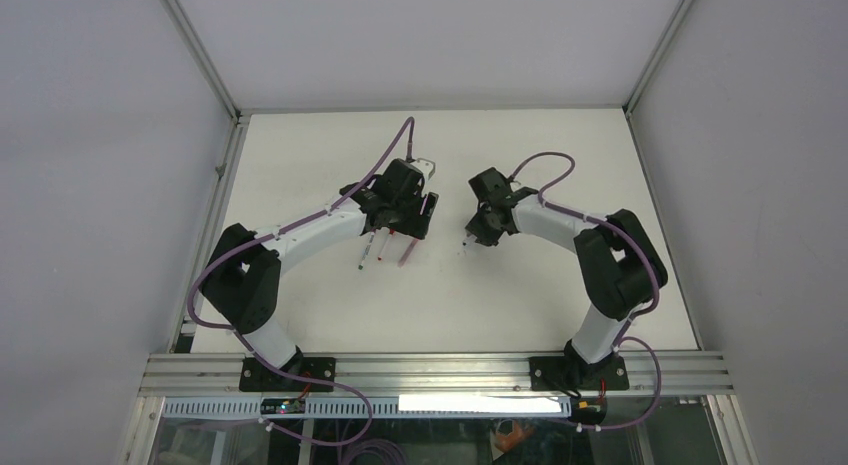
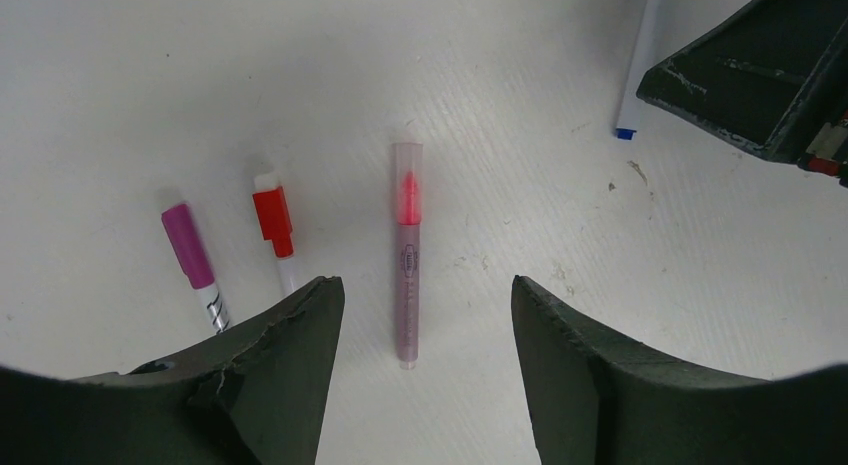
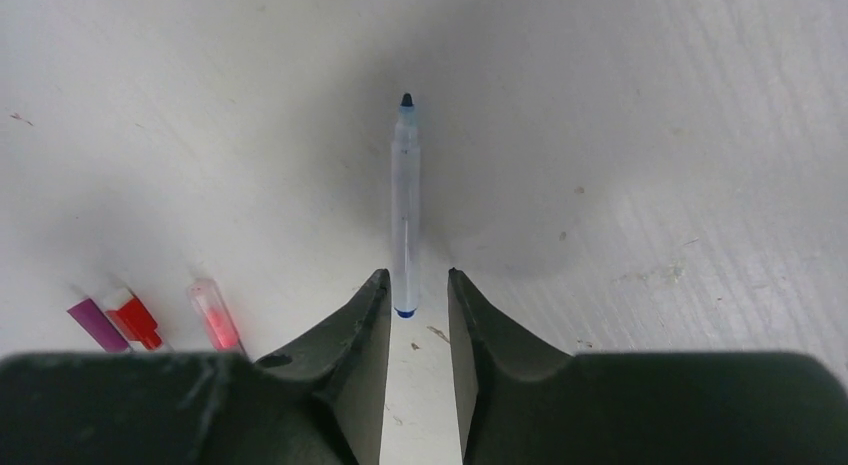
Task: Insert the pens into the pen caps
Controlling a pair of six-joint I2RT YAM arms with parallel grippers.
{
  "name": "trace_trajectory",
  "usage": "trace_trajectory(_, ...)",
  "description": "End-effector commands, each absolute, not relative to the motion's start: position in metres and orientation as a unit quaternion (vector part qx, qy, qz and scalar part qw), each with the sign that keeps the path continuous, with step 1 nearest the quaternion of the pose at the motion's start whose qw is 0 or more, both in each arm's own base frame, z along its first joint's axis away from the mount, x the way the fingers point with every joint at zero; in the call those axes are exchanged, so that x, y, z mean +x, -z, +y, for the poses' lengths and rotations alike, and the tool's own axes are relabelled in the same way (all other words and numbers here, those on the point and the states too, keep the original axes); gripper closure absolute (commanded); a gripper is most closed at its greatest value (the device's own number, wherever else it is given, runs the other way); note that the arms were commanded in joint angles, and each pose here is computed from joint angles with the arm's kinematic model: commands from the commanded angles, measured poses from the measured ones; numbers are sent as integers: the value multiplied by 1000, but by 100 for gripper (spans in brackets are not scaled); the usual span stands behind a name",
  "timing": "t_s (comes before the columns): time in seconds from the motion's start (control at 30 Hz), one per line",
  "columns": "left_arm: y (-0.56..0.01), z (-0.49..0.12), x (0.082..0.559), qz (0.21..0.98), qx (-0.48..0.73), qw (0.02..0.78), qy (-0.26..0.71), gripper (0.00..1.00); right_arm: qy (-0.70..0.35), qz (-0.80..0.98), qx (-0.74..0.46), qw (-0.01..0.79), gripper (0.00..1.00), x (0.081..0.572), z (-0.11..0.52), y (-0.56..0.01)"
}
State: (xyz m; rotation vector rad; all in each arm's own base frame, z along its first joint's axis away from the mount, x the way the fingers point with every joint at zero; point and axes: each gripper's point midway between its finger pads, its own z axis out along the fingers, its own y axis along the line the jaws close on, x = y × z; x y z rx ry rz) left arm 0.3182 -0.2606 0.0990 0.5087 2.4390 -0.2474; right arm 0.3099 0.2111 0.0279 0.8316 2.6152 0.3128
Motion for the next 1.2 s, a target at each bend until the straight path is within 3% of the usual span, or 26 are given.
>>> trace_trajectory(0.0,-117,-273,324,912,189,341,128,36,-94,923,293,233,70,337,200,-49)
trace_trajectory(0.6,-113,-270,324,909,191,348,124,36,-57,938,268,212,72,369,198,-25)
trace_trajectory(0.63,-113,-270,324,909,190,350,124,36,-55,940,263,210,76,370,198,-25)
trace_trajectory(0.73,-114,-269,323,907,194,352,126,36,-36,948,250,193,99,363,194,-21)
trace_trajectory(0.87,-116,-276,322,899,201,360,147,36,-27,957,228,179,100,353,189,-18)
trace_trajectory(1.0,-127,-290,328,874,202,400,187,36,-117,950,213,199,100,351,208,-29)
trace_trajectory(1.17,-140,-317,340,837,207,443,246,35,-259,906,193,274,100,366,240,-91)
